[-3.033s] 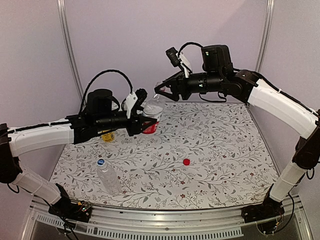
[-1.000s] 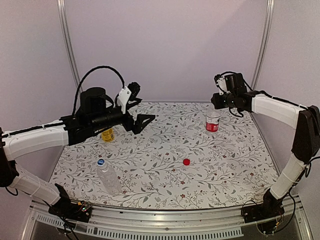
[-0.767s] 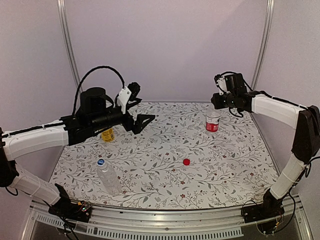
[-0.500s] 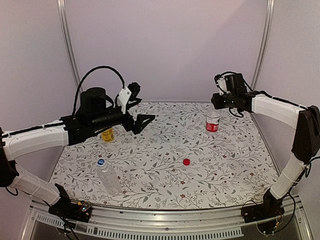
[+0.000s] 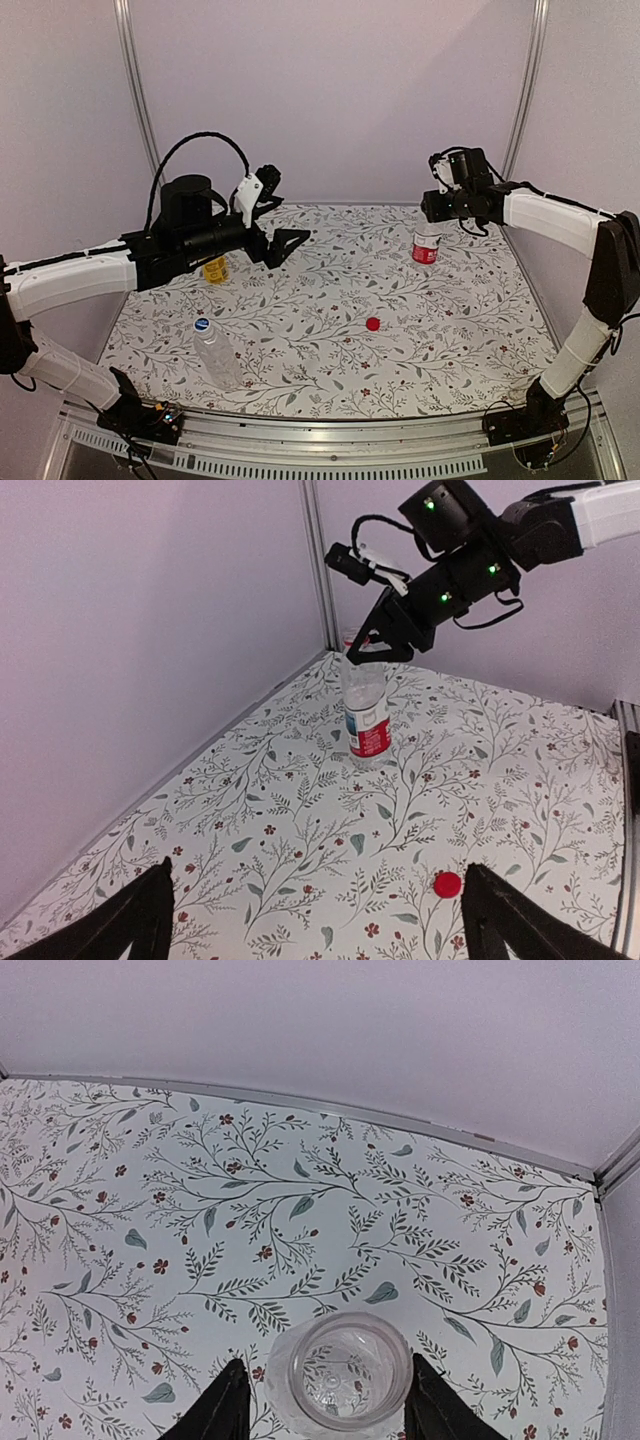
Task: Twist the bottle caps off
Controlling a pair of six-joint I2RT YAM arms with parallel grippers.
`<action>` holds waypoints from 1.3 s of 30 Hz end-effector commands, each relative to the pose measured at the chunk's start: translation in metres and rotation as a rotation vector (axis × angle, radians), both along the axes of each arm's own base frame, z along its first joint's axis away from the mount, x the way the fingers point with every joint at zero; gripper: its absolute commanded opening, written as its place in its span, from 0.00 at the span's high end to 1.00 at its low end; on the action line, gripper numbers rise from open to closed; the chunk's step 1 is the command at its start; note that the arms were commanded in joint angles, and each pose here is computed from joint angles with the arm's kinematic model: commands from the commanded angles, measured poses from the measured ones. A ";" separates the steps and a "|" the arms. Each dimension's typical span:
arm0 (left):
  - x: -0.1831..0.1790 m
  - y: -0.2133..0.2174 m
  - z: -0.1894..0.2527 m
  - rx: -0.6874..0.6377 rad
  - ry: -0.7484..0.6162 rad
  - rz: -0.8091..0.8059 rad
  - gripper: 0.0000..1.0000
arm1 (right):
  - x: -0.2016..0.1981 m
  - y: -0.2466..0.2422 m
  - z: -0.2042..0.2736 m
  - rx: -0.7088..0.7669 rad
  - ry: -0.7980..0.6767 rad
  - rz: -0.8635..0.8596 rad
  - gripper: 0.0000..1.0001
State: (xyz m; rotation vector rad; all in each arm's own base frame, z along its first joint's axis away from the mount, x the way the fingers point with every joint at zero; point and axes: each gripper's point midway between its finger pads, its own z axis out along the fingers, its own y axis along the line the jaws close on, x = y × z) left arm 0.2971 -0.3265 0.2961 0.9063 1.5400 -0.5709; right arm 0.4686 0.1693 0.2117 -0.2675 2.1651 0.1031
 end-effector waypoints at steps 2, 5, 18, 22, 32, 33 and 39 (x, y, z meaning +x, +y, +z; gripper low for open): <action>-0.002 -0.001 0.000 0.003 -0.014 -0.004 0.00 | -0.002 -0.004 0.023 0.020 -0.042 -0.014 0.44; -0.002 -0.001 -0.001 0.003 -0.012 -0.004 0.00 | -0.003 -0.005 0.027 0.022 -0.049 -0.015 0.41; -0.001 -0.001 -0.001 0.005 -0.009 0.000 0.00 | -0.005 -0.011 0.044 0.010 -0.081 -0.041 0.21; 0.000 0.002 0.003 0.001 -0.015 0.015 0.00 | -0.005 -0.013 0.055 0.006 -0.098 -0.043 0.12; 0.011 0.016 0.017 0.023 0.000 0.119 0.00 | -0.016 -0.009 0.079 0.025 -0.136 -0.004 0.02; 0.014 0.018 0.019 0.033 0.008 0.137 0.00 | -0.018 -0.008 0.082 0.027 -0.142 0.002 0.01; 0.054 0.077 0.023 0.111 0.191 0.418 0.03 | -0.043 0.010 0.126 0.021 -0.223 0.080 0.01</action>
